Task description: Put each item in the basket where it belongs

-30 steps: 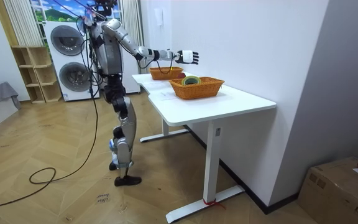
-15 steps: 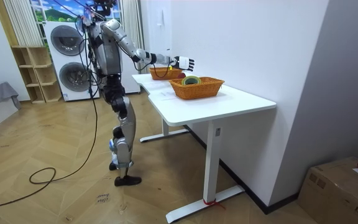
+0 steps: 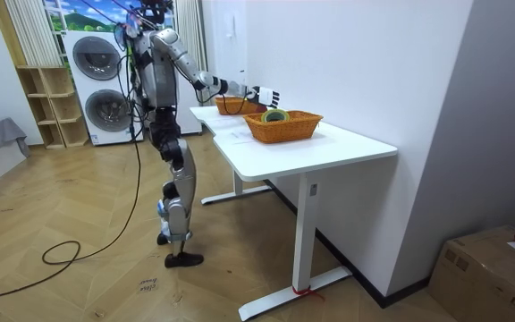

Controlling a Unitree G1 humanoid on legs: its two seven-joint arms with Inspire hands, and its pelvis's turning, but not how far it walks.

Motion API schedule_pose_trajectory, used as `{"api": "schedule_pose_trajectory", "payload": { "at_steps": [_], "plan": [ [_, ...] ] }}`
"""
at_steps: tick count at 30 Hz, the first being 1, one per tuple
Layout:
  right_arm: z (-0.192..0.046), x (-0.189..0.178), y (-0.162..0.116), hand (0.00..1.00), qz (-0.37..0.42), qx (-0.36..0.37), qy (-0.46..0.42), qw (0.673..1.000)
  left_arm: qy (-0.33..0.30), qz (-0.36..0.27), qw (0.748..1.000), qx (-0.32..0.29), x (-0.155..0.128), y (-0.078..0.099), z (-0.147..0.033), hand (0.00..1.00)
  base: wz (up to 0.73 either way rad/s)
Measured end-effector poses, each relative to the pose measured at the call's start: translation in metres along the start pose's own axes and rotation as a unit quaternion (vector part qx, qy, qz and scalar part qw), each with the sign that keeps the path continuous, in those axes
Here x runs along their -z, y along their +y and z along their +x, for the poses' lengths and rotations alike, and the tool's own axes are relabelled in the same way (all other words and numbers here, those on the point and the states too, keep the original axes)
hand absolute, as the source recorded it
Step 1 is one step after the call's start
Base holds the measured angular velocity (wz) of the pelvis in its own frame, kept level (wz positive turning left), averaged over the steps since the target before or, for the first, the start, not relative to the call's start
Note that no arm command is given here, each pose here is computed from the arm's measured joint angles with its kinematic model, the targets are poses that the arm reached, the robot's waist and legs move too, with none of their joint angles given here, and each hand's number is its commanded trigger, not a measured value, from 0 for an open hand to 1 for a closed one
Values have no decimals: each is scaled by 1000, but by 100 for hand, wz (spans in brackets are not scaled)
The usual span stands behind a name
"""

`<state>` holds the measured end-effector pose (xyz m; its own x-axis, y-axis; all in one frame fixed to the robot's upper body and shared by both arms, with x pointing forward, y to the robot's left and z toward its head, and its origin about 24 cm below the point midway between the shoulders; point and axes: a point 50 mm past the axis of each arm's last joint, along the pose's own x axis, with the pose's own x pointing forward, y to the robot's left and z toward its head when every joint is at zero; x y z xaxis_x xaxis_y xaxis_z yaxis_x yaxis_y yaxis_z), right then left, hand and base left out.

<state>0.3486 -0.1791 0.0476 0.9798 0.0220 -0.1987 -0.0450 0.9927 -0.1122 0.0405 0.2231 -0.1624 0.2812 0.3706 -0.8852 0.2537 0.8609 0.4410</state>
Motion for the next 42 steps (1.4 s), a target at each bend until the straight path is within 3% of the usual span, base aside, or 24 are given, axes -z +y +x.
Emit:
{"api": "schedule_pose_trajectory", "payload": {
  "at_steps": [42],
  "plan": [
    [8, 0, -13, 0, -3, 29, -4, 1000, -44, 9, 999, 1, -26, 3, 4, 0, 1]
  ]
}}
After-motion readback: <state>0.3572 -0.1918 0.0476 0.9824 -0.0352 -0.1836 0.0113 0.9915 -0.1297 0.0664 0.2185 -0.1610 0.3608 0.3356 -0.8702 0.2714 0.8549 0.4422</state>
